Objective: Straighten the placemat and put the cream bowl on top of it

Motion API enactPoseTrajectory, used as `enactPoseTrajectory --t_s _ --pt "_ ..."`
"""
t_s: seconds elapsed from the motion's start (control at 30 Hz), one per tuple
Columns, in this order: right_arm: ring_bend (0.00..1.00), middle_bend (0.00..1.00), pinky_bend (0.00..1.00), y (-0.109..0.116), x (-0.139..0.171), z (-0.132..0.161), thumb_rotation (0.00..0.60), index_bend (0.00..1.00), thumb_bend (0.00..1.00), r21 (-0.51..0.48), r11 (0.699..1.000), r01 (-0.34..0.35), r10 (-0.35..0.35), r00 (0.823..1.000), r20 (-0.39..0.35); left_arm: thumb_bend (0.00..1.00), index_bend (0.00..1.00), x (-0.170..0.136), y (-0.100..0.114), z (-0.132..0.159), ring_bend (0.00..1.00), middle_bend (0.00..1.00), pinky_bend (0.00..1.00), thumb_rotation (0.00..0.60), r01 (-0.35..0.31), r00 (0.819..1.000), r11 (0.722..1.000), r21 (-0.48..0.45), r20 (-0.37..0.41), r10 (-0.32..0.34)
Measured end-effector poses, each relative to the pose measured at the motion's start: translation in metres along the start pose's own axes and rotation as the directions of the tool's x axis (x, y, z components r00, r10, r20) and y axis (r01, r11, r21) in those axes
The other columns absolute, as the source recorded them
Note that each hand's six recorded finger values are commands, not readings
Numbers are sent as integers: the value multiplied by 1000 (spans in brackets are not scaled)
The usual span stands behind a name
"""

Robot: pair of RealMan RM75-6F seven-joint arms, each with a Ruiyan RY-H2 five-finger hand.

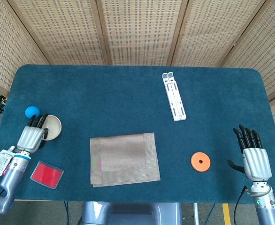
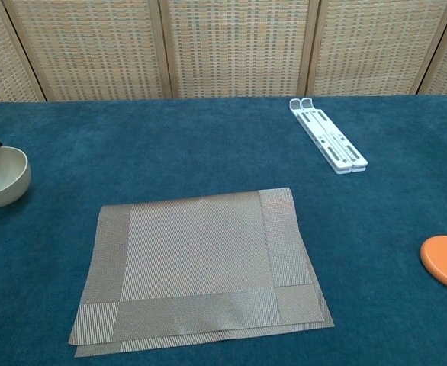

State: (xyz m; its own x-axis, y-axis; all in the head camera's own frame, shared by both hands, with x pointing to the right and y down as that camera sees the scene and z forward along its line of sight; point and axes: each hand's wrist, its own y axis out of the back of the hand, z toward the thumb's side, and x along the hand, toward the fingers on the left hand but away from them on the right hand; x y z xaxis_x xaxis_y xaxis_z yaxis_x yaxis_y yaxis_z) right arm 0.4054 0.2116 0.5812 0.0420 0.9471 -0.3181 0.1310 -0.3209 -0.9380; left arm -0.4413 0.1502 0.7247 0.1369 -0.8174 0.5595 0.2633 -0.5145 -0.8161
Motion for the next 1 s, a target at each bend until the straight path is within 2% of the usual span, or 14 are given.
enactPoseTrajectory --t_s 0.17,0.27,0.43,0.53,0.7,0.83,0.9,1.0 --pt "0 0 0 0 0 0 600 0 124 0 1000 2 -2 1000 0 285 509 -1 -2 -7 0 0 0 600 1 1000 1000 -8 -19 -1" --pt "0 0 0 1 0 0 600 0 124 0 1000 4 -4 1000 1 188 376 -3 1 -10 0 0 0 600 -5 1000 1000 -11 -24 5" --pt "0 0 0 2 1 1 600 0 124 -2 1000 6 -6 1000 0 127 214 -5 6 -13 0 0 0 600 -18 1000 1000 -23 -24 18" --pt "0 0 0 3 1 1 600 0 124 -3 1000 8 -8 1000 0 124 171 -8 11 -14 0 0 0 600 -24 999 999 -30 -23 24" --pt "0 0 0 5 1 1 600 0 124 -6 1000 14 -14 1000 0 141 213 -12 27 -15 0 0 0 600 -69 997 995 -67 -22 68" --pt "0 0 0 6 2 1 600 0 124 -6 1000 17 -17 1000 -1 145 273 -18 49 -10 0 0 0 600 -159 987 978 -136 -17 158" --pt "0 0 0 5 2 2 600 0 124 -6 1000 14 -14 1000 -2 153 340 -23 62 -2 0 0 0 600 -209 977 961 -181 0 213" --pt "0 0 0 5 3 2 600 0 124 -7 1000 14 -14 1000 -3 169 406 -31 74 24 0 0 0 600 -230 965 943 -241 65 253"
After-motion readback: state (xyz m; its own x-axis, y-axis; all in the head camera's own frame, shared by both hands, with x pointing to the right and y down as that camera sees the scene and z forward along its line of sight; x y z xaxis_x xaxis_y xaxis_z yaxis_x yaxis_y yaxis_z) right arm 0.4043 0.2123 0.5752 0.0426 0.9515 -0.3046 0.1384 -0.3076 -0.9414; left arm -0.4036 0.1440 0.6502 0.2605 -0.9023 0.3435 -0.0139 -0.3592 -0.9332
